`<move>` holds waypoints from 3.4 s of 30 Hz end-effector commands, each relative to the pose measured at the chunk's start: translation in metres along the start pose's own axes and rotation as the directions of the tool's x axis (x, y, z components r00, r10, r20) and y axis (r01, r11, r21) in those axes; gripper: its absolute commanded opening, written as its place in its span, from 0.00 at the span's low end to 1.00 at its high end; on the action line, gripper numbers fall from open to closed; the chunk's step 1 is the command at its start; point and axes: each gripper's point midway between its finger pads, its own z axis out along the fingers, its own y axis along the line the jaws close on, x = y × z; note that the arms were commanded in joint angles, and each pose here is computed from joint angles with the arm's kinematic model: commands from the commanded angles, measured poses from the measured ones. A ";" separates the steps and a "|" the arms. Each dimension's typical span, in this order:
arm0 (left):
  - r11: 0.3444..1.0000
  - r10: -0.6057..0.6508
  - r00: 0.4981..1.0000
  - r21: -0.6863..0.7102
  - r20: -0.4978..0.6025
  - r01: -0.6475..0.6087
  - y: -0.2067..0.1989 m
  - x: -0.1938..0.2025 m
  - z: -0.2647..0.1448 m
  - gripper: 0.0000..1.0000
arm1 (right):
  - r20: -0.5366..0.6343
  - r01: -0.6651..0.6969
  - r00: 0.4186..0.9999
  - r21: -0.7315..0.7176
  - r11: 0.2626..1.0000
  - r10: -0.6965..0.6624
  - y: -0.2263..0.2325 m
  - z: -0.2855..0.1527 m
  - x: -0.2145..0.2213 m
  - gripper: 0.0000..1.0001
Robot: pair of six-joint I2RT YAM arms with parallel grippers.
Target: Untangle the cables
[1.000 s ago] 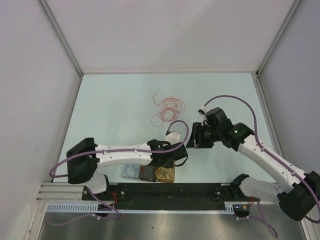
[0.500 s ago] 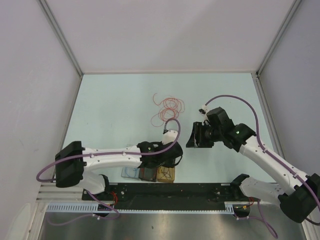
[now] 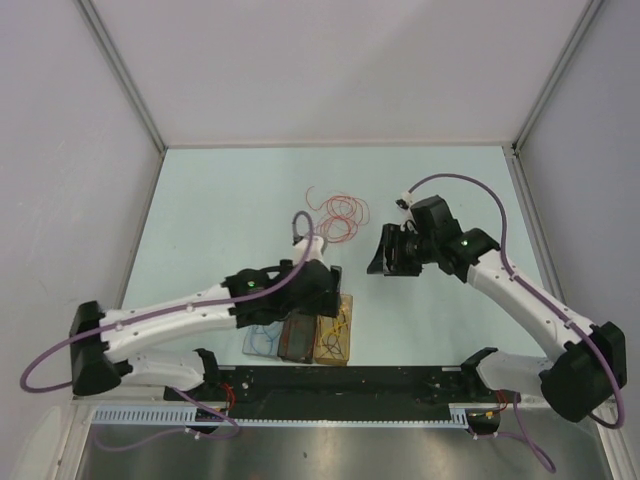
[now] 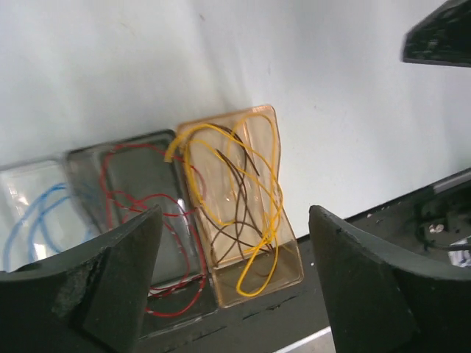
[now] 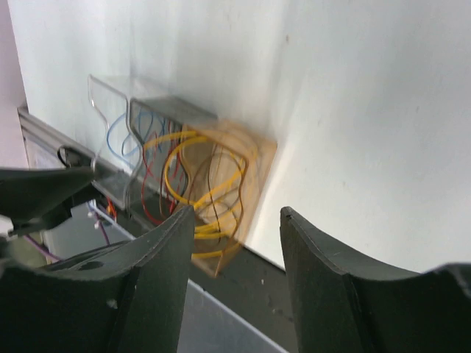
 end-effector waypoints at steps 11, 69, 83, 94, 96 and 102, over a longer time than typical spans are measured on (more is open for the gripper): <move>0.997 -0.028 0.956 -0.057 0.292 0.047 0.104 -0.053 -0.079 0.89 | 0.189 -0.073 0.981 0.132 0.989 0.047 -0.027 0.089 -0.126 0.58; 0.995 -0.056 0.924 -0.060 0.378 0.085 0.126 -0.051 -0.090 0.90 | 0.496 0.182 0.866 -0.202 0.962 -0.060 0.107 -0.010 -0.230 0.00; 0.996 -0.069 0.919 -0.027 0.389 0.086 0.123 -0.052 -0.093 0.89 | 0.720 0.497 0.671 -0.261 0.827 -0.176 0.245 -0.171 -0.246 0.00; 0.995 -0.094 0.905 0.028 0.415 0.091 0.118 -0.055 -0.100 0.89 | 0.813 0.671 0.557 -0.319 0.670 -0.170 0.319 -0.251 -0.219 0.00; 0.996 -0.093 0.904 0.044 0.417 0.082 0.116 -0.055 -0.102 0.89 | 0.827 0.704 0.534 -0.319 0.635 -0.177 0.327 -0.261 -0.210 0.00; 0.985 -0.093 0.881 0.174 0.464 0.012 0.096 -0.065 -0.117 0.88 | 0.833 0.761 0.513 -0.327 0.560 -0.210 0.349 -0.270 -0.179 0.00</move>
